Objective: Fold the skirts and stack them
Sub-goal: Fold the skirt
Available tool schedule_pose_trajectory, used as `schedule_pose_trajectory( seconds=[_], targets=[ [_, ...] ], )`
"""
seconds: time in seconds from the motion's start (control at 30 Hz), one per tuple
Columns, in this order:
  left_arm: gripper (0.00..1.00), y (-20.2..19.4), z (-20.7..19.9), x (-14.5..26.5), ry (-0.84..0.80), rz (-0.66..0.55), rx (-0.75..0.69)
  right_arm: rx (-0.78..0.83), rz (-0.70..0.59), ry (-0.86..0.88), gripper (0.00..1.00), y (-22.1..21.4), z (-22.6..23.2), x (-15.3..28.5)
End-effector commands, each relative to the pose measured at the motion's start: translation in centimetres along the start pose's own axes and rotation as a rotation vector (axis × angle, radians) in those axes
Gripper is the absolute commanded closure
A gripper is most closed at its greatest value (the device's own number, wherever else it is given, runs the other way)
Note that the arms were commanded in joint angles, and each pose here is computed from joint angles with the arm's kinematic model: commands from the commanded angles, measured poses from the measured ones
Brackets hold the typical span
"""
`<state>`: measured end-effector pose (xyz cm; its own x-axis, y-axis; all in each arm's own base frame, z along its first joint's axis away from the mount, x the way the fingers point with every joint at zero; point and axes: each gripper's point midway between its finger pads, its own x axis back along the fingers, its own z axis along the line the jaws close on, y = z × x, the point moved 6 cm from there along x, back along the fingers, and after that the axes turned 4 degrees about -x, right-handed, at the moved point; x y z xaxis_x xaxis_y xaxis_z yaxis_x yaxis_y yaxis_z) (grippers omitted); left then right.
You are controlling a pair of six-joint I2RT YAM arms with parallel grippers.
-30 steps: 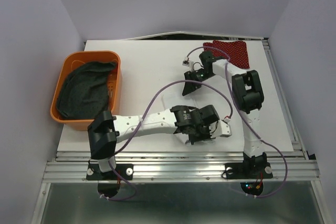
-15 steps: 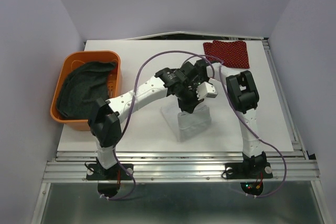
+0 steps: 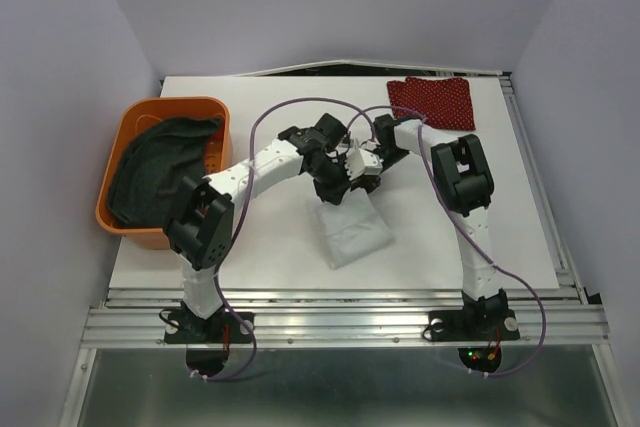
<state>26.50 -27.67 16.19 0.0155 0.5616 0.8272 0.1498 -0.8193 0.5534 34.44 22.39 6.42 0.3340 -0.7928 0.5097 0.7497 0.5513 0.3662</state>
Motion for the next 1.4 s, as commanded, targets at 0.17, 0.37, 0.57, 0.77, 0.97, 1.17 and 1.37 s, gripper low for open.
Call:
schedule_pose_trajectory(
  seconds=[0.17,0.37,0.57,0.77,0.97,1.17,1.37],
  targets=[
    [1.0,-1.3,1.7,-1.9,0.03,-0.006,-0.065,0.048,-0.023,-0.037,0.65,2.1,1.5,1.4],
    [1.0,-1.6,1.1,-1.7,0.021,-0.022,-0.11,0.123,-0.123,-0.118,0.6,7.1,3.2,3.8],
    [1.0,-1.5,0.6,-1.8,0.021,-0.019,-0.123,0.122,-0.156,-0.125,0.62,9.1,1.8,3.5],
    [1.0,-1.0,1.1,-1.5,0.046,-0.031,-0.131,0.057,-0.084,-0.039,0.69,6.8,-0.2,-0.2],
    [1.0,-0.7,1.6,-1.1,0.085,-0.028,-0.155,0.029,0.001,0.041,0.76,3.6,-0.5,-2.9],
    [1.0,-0.4,3.2,-0.3,0.142,-0.024,-0.183,0.0,0.032,0.081,0.81,1.7,-0.6,-3.4],
    [1.0,-1.3,4.4,-0.8,0.145,-0.003,-0.165,-0.013,0.047,0.086,0.82,1.0,-0.4,-3.5]
  ],
)
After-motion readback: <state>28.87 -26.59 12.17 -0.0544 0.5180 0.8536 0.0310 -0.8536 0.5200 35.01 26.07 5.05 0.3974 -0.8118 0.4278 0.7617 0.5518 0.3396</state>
